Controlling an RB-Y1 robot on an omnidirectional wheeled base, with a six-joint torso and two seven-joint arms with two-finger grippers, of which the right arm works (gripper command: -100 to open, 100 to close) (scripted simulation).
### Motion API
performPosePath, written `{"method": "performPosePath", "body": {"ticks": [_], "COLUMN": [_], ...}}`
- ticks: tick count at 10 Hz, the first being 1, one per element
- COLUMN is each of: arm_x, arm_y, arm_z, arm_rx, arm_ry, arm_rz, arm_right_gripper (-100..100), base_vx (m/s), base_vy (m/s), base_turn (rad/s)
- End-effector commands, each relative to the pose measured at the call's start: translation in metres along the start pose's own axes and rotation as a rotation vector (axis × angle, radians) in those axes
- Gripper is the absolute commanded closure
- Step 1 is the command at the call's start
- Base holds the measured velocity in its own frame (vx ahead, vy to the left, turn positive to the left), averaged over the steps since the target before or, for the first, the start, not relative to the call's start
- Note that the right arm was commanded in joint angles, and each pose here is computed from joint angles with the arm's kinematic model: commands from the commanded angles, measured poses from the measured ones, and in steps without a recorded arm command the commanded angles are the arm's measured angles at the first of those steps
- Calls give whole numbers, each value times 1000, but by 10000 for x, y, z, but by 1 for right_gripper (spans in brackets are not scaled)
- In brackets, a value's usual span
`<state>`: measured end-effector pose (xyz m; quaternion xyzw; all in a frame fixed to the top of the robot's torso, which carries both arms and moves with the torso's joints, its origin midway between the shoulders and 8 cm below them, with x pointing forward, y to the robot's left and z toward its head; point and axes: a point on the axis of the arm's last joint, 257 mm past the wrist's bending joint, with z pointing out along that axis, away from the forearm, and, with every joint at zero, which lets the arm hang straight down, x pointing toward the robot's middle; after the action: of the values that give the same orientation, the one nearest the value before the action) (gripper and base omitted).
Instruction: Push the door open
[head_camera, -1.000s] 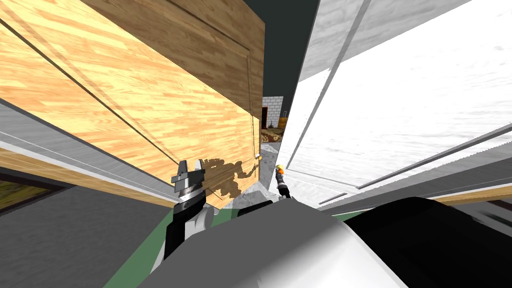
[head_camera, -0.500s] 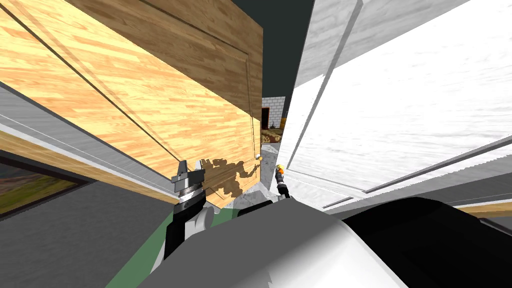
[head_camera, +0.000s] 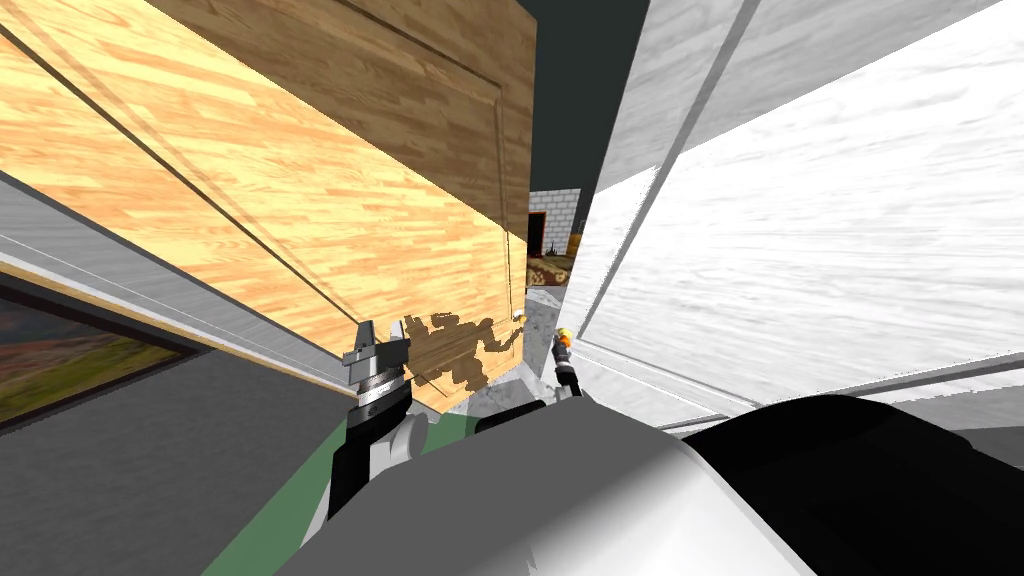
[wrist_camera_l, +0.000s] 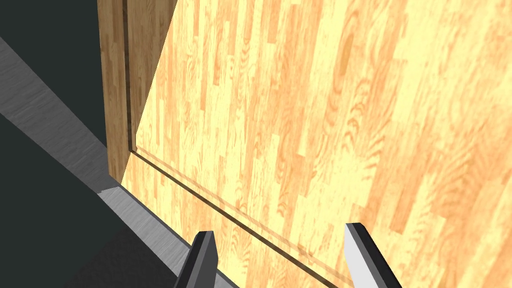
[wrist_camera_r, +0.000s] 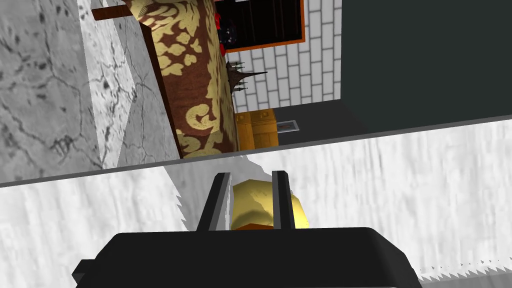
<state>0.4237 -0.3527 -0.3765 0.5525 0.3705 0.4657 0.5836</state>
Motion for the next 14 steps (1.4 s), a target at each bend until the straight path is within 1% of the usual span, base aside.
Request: {"method": "performPosePath", "body": {"ticks": [1, 2, 4, 6, 7, 10, 11, 14], "arm_x": [-288, -288, -431, -445, -532, -532, -318, -435], "arm_y": [103, 103, 182, 182, 223, 223, 199, 216], "arm_z": [3, 3, 22, 20, 24, 24, 67, 68], "arm_rx": [-33, -33, -67, -68, -88, -88, -79, -98], "arm_ry": [-62, -62, -113, -119, -150, -150, -137, -178], "arm_rz": [27, 27, 102, 106, 150, 150, 229, 343], "arm_right_gripper": [100, 100, 100, 100, 100, 100, -100, -100], "base_vx": [23, 16, 38, 23, 16, 23, 2, -40], "base_vy": [-43, -55, -63, -41, -46, -15, 30, 52], "base_turn": [108, 67, 113, 36, 116, 6, 76, 26]}}
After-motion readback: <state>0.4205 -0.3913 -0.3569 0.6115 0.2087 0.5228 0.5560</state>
